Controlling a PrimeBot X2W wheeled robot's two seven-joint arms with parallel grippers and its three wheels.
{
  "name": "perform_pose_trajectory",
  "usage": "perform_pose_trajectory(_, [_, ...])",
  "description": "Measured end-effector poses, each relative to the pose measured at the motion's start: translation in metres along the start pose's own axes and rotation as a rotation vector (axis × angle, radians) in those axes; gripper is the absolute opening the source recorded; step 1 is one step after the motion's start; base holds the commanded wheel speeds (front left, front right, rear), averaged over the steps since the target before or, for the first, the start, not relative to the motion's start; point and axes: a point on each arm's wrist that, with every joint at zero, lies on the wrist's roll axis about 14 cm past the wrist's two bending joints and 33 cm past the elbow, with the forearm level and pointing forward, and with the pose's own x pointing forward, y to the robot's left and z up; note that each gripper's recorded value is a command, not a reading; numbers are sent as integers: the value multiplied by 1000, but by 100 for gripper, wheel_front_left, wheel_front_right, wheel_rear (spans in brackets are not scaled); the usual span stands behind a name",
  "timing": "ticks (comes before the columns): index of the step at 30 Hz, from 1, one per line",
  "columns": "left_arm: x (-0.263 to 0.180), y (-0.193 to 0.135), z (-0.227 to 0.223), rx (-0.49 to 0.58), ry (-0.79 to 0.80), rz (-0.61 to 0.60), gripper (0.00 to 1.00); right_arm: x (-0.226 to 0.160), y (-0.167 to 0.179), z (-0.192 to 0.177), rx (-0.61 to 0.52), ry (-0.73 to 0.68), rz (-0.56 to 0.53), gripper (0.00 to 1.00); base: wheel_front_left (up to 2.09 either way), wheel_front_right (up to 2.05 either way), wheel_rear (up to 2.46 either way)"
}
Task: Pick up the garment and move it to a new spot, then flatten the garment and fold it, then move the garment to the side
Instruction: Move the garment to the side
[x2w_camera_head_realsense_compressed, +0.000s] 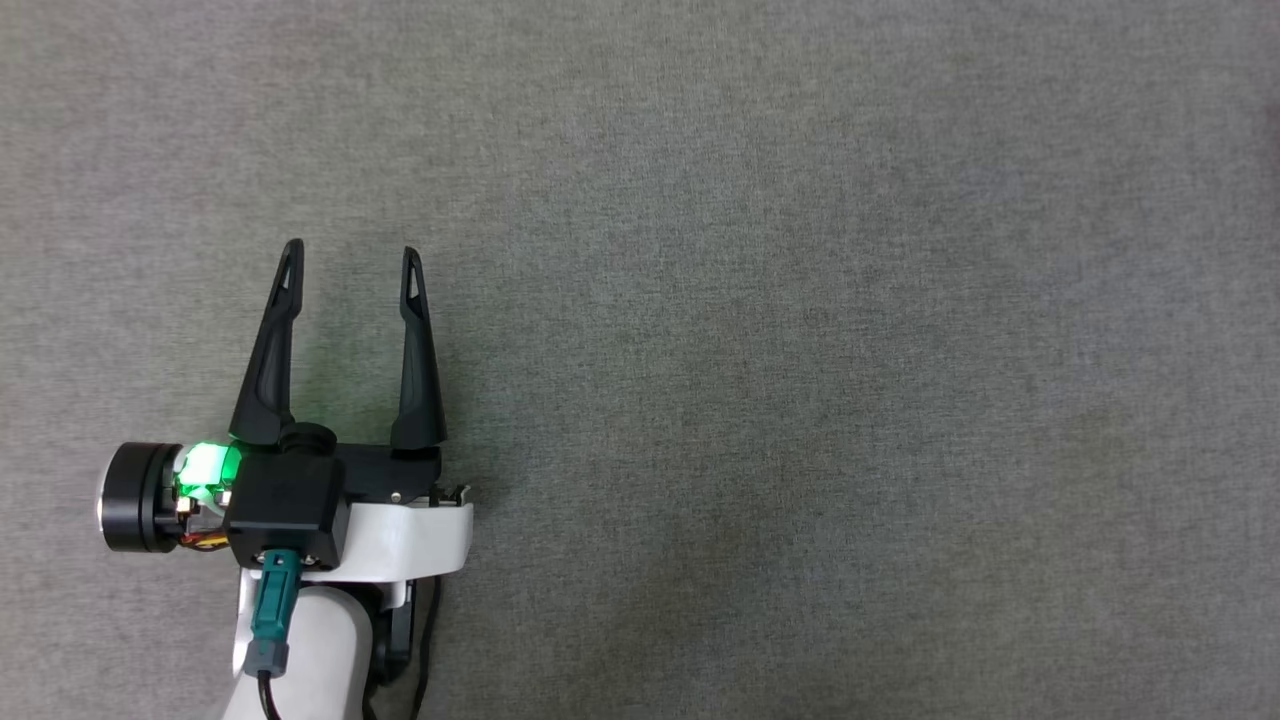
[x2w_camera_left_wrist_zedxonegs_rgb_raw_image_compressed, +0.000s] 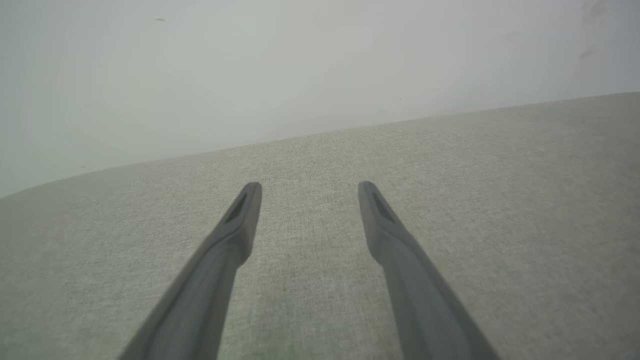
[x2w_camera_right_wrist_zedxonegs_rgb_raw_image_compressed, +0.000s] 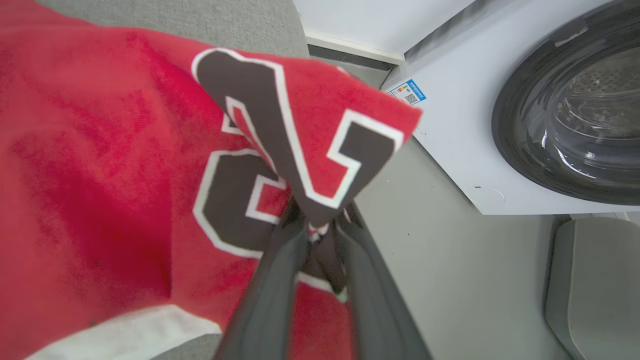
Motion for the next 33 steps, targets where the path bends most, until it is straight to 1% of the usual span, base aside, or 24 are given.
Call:
perform_pose_trajectory(2, [-1,2,4,3,-7,6,100,-1,4,0,11,-9,4,100,0,0,0])
perform_pose_trajectory(4, [-4,4,9,5,-13,14,100,-5,2,6,20,-40,-7,100,0,0,0])
perform_pose_trajectory(7, [-11,7,19,8,-21,30,100,-16,4,17,39,-112,1,100,0,0,0])
perform_pose_trajectory(12, [-32,10,38,8,-32,51,100,-50,9,54,81,-331,28,100,0,0,0])
perform_pose_trajectory(15, [-45,15,49,8,-42,69,100,-80,9,82,110,-497,39,100,0,0,0])
perform_pose_trajectory(18, [-58,22,62,9,-59,93,100,-112,17,103,145,-649,63,100,0,0,0])
perform_pose_trajectory(22, [-74,33,74,10,-75,128,100,-157,34,128,186,-848,96,100,0,0,0])
perform_pose_trajectory(26, [-88,40,82,16,-84,144,100,-197,65,138,263,-1000,162,100,0,0,0])
perform_pose_trajectory(29, [-97,46,86,18,-88,161,100,-218,88,136,318,-1061,217,100,0,0,0])
perform_pose_trajectory(33, [-112,55,85,20,-76,189,100,-238,126,126,335,-1078,318,100,0,0,0])
